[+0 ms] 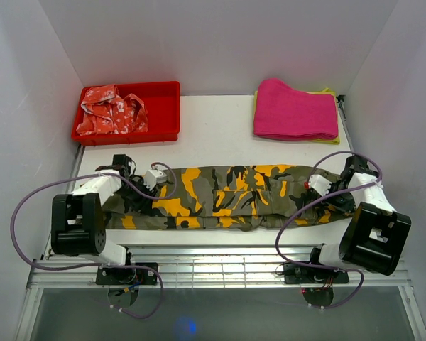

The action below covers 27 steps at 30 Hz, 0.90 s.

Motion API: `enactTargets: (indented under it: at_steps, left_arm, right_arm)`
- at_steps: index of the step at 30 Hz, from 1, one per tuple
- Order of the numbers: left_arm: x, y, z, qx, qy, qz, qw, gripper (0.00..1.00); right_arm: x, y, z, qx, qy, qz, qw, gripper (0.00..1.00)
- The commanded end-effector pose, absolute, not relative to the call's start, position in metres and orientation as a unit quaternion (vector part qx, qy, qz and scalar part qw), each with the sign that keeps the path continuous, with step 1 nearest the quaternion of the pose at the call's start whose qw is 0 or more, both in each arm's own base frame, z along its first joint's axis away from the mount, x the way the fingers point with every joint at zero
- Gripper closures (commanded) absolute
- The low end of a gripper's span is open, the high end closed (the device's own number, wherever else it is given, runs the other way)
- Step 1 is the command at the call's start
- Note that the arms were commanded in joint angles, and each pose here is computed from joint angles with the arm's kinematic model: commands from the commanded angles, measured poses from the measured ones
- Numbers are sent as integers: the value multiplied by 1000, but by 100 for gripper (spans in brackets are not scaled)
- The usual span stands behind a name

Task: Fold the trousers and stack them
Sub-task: Fold the trousers

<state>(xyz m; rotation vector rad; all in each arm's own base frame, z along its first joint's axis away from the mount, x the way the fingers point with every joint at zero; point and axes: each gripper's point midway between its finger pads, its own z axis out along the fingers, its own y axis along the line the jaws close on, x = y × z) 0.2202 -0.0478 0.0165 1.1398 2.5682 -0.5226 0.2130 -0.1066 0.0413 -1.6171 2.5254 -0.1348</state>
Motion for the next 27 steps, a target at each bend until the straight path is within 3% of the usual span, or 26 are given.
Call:
enactTargets:
  at_steps: [1,6,13,23,26,27]
  left_arm:
    - [233,6,-6,403,903,-103,106,64]
    - [243,53,-11,385,914,-88,90,68]
    - [242,73,-20,388,916,-71,77,69]
    - [251,81,-20,385,917,-67,82,70]
    - [263,70,4,395,906,-89,127,65]
    - [260,52,15,413,889,-128,149,59]
  right_arm:
    - [221,-103,53,-541,835,-53,87,92]
    - [235,-119,68,-552,824,-92,88,92]
    - [267,-149,90,-564,806,-152,97,92]
    - [222,-145,43,-583,802,-125,44,92]
    - [213,-144,29,-576,809,-116,33,92]
    - [213,-144,27,-575,810,-115,33,92]
